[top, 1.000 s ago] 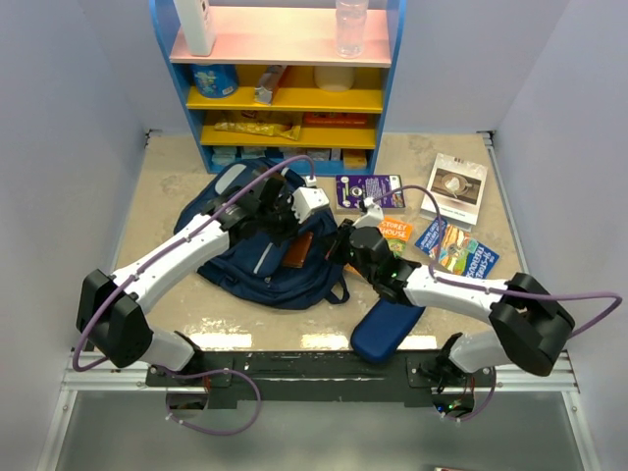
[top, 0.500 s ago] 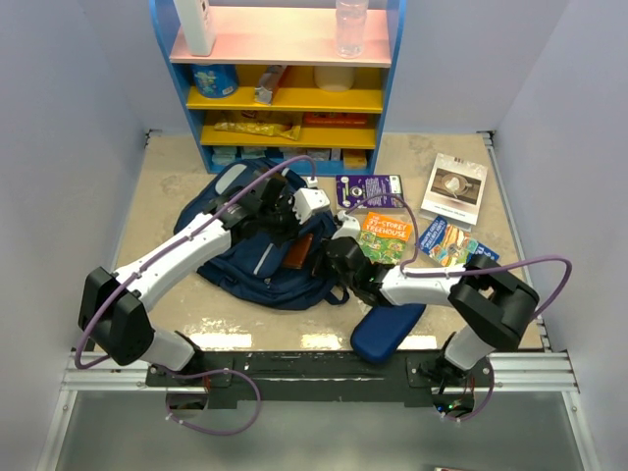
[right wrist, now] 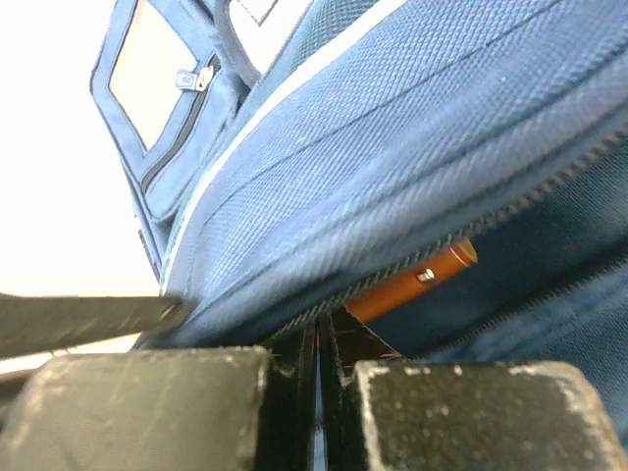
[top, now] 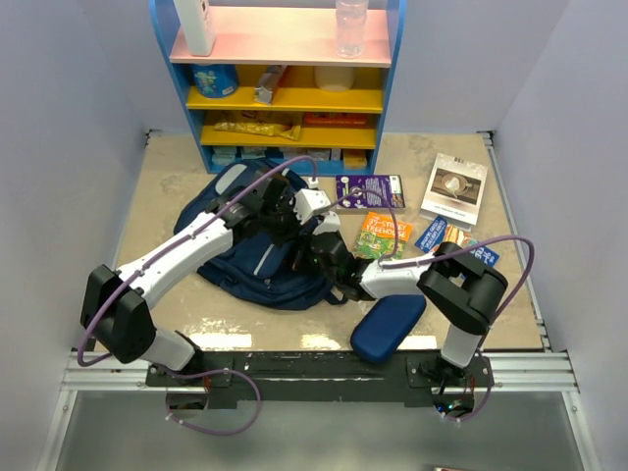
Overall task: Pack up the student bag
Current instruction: Place the personal item in the student bag.
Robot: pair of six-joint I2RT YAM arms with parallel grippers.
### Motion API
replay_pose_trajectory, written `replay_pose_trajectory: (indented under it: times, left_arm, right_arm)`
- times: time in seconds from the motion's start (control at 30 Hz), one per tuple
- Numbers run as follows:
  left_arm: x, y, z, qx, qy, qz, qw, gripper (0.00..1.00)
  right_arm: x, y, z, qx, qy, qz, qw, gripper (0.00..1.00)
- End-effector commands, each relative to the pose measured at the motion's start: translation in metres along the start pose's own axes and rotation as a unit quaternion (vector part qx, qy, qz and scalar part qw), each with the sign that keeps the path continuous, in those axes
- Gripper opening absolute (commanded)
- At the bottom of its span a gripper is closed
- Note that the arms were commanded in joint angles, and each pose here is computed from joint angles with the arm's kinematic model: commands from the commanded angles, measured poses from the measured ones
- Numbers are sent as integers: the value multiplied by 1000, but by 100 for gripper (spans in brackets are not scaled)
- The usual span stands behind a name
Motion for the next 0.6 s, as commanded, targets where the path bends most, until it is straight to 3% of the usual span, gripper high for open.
replay_pose_trajectory:
  times: [0.0, 0.1, 0.13, 0.17, 0.27, 0.33, 0.47, 0.57]
  left_arm:
    - [-37, 5, -7, -1, -55, 13, 998, 0]
    - [-36, 6, -7, -5, -53, 15, 998, 0]
    - [-35, 6, -6, -4, -52, 13, 999, 0]
    - [-35, 6, -4, -1, -52, 12, 999, 1]
    - [-35, 3, 3, 10, -56, 2, 998, 19]
    - [-34, 4, 8, 12, -54, -6, 998, 24]
    - [-34, 7, 17, 9, -54, -11, 998, 26]
    - [-37, 12, 22, 5, -48, -14, 999, 40]
  right_arm:
    - [-17, 29, 0, -41, -30, 21, 999, 0]
    - [-34, 26, -32, -44, -60, 7, 997, 1]
    - [-37, 25, -40, -46, -63, -3, 997, 9]
    - [-32, 13, -48, -36, -57, -13, 998, 29]
    - [-27, 6, -78, -46, -53, -32, 997, 45]
    - [-19, 12, -92, -70, -43, -54, 995, 47]
    - [21, 34, -106, -106, 2, -181, 978, 46]
    - [41, 35, -106, -93, 22, -246, 965, 51]
Point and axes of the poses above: each gripper's point midway between its finger pads, its own z axis out along the fingers, its own y axis along the line the jaws close on, x = y × z, the point moved 2 cm from there along -z, back along the fingers, and after that the axes turned 9 degrees about z, right-handed, at the moved point
